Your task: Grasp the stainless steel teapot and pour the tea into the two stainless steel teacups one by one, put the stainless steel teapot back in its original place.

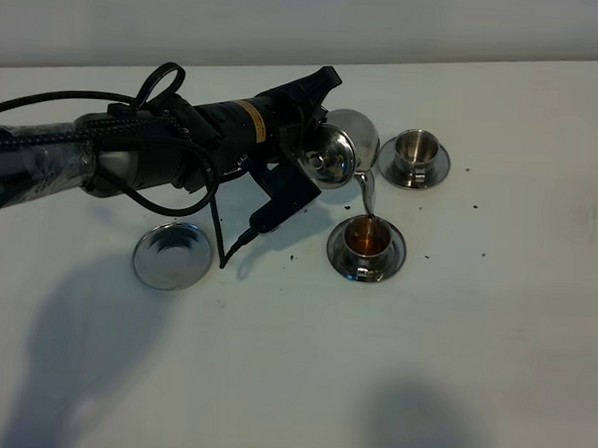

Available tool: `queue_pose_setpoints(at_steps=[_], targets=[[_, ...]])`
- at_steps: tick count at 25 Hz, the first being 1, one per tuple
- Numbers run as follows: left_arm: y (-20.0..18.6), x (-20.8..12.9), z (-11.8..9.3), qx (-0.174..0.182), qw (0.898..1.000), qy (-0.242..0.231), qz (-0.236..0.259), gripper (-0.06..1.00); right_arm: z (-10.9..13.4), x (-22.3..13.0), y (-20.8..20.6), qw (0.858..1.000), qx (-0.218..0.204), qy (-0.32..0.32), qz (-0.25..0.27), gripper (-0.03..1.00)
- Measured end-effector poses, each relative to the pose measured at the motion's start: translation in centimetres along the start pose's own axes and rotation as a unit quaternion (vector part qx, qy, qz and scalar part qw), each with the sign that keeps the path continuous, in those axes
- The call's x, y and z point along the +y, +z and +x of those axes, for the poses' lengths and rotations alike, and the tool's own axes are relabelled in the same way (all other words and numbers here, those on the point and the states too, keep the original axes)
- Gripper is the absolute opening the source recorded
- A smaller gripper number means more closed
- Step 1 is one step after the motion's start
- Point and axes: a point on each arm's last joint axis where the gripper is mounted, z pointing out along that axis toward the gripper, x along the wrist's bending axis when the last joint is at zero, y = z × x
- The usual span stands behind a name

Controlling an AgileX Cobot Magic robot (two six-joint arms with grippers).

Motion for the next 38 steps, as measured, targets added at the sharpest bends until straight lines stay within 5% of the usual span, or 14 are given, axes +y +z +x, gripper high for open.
queue_pose_setpoints(at_steps=[38], targets=[[-0.02, -0.15, 0.58, 0.031, 0.998, 0.054, 0.010, 0.22, 0.00, 0.00, 0.00, 1.000, 0.000, 0.000, 0.000, 0.46]])
